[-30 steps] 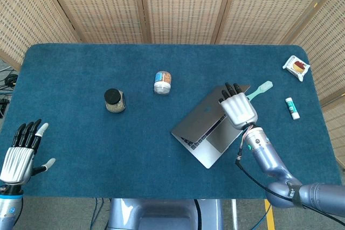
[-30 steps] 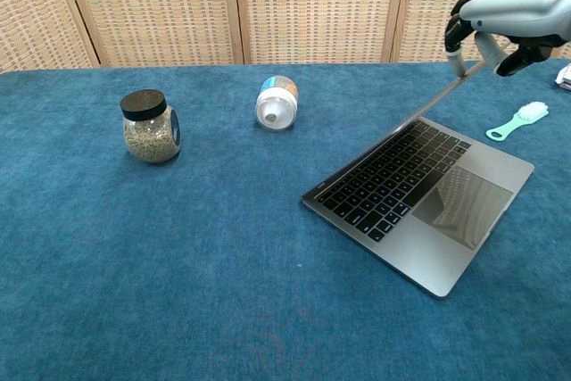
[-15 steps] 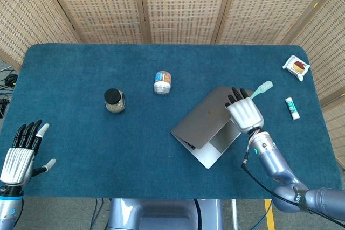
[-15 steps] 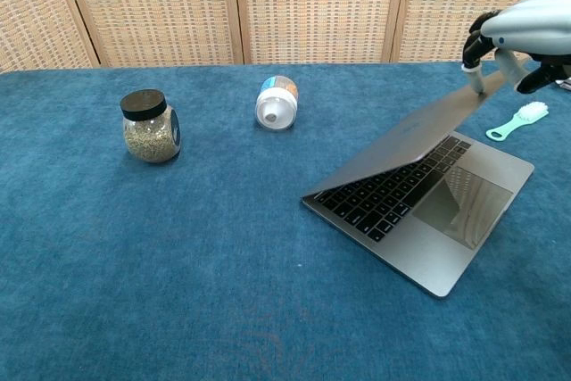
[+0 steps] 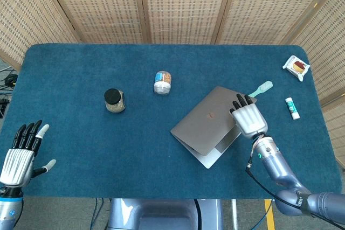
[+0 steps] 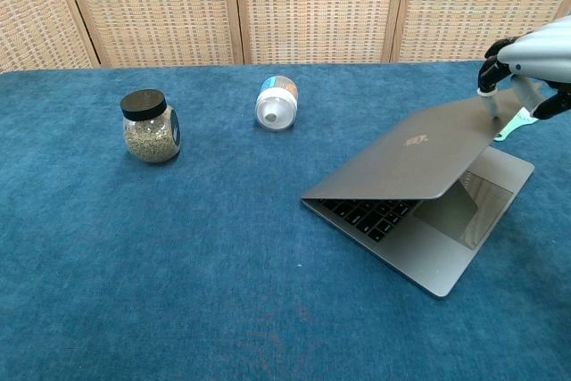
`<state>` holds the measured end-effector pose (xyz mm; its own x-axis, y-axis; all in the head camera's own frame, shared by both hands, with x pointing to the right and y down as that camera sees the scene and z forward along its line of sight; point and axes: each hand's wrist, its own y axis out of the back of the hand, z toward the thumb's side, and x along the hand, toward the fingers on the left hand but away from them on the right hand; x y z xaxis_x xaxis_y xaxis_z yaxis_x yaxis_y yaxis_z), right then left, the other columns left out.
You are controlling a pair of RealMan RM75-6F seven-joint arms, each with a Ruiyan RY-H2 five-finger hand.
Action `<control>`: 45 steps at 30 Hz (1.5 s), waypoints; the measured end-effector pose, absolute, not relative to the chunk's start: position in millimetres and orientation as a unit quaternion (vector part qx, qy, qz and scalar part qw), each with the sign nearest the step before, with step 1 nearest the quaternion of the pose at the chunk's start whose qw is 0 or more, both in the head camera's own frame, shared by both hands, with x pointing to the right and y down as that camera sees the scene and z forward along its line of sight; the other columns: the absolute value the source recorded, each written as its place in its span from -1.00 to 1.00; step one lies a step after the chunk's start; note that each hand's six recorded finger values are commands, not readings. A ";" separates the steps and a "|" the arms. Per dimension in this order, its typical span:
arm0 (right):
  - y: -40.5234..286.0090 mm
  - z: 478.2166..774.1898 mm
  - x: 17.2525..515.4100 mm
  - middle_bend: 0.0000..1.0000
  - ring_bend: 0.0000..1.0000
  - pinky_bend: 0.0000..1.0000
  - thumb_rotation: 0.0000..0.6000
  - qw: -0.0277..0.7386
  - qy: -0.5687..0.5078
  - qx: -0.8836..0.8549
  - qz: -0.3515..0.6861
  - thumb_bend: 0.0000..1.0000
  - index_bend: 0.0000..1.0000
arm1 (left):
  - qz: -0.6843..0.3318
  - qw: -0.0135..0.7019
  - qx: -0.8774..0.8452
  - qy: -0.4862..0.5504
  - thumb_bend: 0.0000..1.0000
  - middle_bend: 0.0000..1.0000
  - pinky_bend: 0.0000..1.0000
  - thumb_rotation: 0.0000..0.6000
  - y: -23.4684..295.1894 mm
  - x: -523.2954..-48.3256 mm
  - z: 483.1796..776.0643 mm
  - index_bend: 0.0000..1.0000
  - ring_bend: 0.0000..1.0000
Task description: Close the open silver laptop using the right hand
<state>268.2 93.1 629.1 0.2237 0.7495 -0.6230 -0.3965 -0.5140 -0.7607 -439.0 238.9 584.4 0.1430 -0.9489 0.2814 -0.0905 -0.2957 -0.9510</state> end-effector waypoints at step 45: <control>145.6 696.2 302.3 -0.53 -0.90 -0.77 1.00 0.388 -0.130 -0.662 0.628 1.00 -0.16 | -0.504 0.428 -0.628 0.411 -0.98 -1.00 -1.00 1.00 241.6 -435.2 584.0 -1.00 -1.00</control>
<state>302.3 145.6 696.2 0.1774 0.6590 -0.7309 -0.3149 -0.6656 -0.6766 -435.2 241.6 584.0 0.1548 -0.9472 0.2809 -0.0851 -0.2960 -0.9514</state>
